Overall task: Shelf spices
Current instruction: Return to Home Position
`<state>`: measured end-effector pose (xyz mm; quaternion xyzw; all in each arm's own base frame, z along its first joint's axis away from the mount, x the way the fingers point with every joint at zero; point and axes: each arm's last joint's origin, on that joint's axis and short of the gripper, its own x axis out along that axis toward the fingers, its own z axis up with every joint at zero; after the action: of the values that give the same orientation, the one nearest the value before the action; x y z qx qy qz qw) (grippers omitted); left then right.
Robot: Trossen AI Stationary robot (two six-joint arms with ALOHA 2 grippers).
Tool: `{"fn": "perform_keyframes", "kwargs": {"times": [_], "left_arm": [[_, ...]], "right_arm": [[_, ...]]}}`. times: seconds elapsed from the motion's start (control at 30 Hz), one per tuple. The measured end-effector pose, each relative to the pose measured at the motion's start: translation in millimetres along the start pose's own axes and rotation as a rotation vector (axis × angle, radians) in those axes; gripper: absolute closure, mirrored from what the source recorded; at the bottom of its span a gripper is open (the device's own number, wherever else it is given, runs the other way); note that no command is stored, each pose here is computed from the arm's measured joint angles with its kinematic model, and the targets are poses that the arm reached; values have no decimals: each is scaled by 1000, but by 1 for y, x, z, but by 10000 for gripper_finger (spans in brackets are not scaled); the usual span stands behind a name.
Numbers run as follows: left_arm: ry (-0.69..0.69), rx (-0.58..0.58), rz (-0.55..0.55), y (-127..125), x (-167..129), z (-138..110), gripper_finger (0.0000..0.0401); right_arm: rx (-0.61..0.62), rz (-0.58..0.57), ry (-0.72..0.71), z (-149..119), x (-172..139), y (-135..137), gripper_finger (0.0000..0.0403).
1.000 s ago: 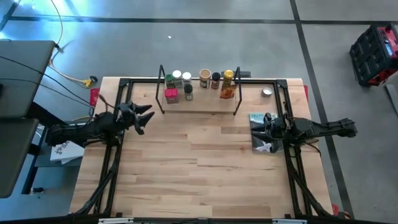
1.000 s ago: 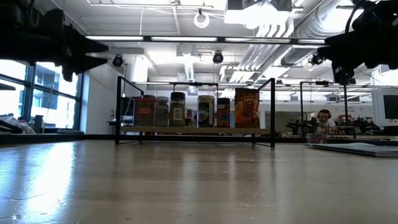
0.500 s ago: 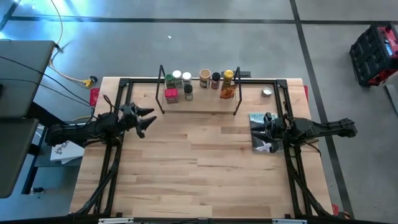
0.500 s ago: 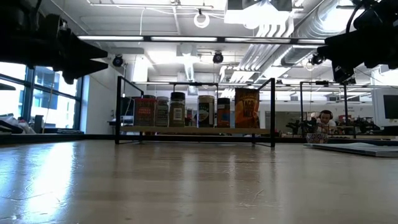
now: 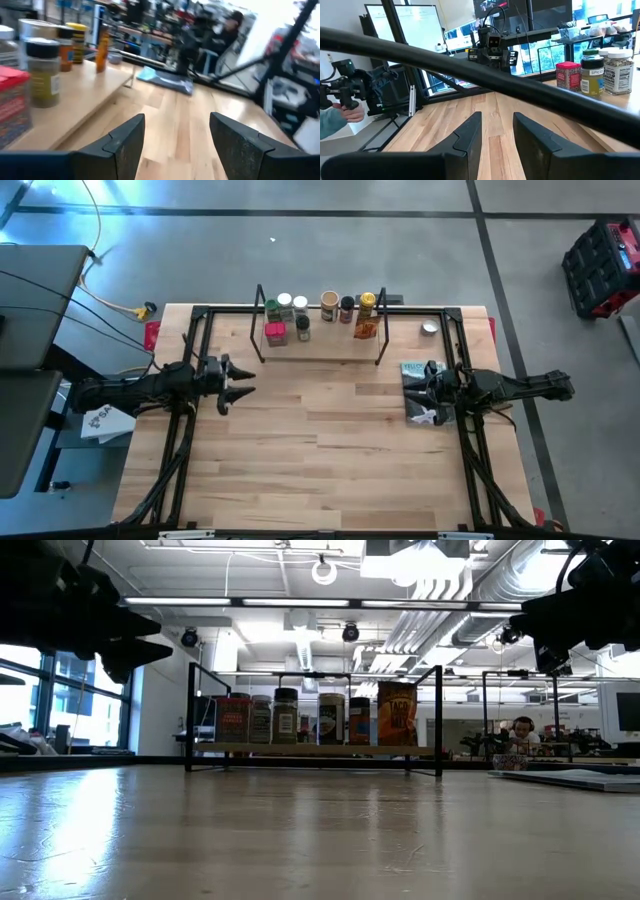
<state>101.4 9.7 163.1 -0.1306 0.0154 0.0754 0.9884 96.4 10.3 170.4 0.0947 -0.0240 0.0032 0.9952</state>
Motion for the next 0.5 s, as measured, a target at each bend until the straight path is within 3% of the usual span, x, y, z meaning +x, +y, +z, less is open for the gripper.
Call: {"fn": "perform_keyframes", "kwargs": {"times": [0.23, 0.5], "left_arm": [[15, 64, -21, 0, 0, -1, 183], [14, 65, -20, 0, 0, -1, 183]], "right_arm": [[-75, 0, 0, 0, 0, 0, 298], [-52, 0, 1, 0, 0, 0, 298]]}}
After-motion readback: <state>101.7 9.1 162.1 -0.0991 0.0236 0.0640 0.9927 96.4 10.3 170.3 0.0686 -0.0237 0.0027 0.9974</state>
